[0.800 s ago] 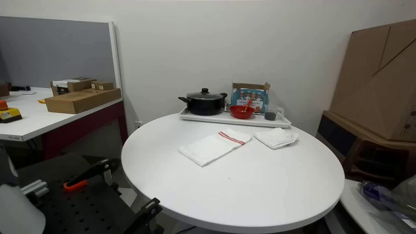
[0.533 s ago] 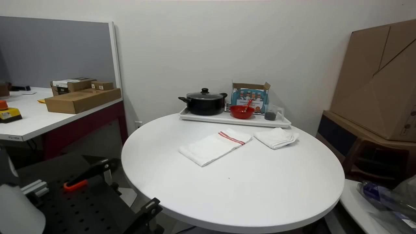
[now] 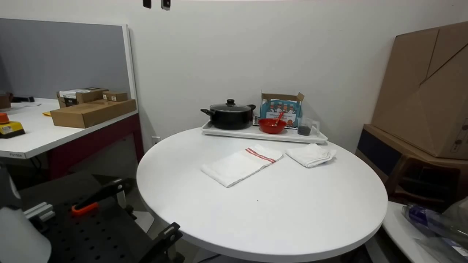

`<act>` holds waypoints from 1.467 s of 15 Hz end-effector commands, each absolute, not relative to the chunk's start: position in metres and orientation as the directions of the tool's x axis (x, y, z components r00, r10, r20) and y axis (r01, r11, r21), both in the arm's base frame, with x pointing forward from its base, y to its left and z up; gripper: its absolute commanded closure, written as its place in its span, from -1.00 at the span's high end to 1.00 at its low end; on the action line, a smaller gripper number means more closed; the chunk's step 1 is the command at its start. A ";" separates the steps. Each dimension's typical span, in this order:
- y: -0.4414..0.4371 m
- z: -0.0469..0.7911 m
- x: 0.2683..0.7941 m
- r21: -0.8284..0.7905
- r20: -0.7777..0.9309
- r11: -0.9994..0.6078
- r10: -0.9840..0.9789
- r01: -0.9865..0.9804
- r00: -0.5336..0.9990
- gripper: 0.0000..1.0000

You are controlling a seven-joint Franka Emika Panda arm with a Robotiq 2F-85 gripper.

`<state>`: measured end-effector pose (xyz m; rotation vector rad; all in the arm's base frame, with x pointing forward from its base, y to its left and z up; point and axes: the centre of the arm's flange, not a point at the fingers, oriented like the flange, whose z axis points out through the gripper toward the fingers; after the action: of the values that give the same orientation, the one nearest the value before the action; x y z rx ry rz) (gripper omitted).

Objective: Fold the cloth in half

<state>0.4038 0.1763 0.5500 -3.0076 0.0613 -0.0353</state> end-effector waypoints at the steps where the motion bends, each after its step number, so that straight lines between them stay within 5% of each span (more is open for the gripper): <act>1: 0.165 0.501 0.413 -0.200 0.088 -0.960 -0.218 -0.197 0.972 1.00; 10: 0.030 0.315 0.414 -0.295 0.106 -0.750 -0.641 -0.592 0.760 1.00; 22: 0.005 0.219 0.407 -0.411 -0.041 -0.119 -0.988 -0.904 0.149 1.00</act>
<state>0.4010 -0.0141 0.2536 -2.2437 1.6853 -0.2906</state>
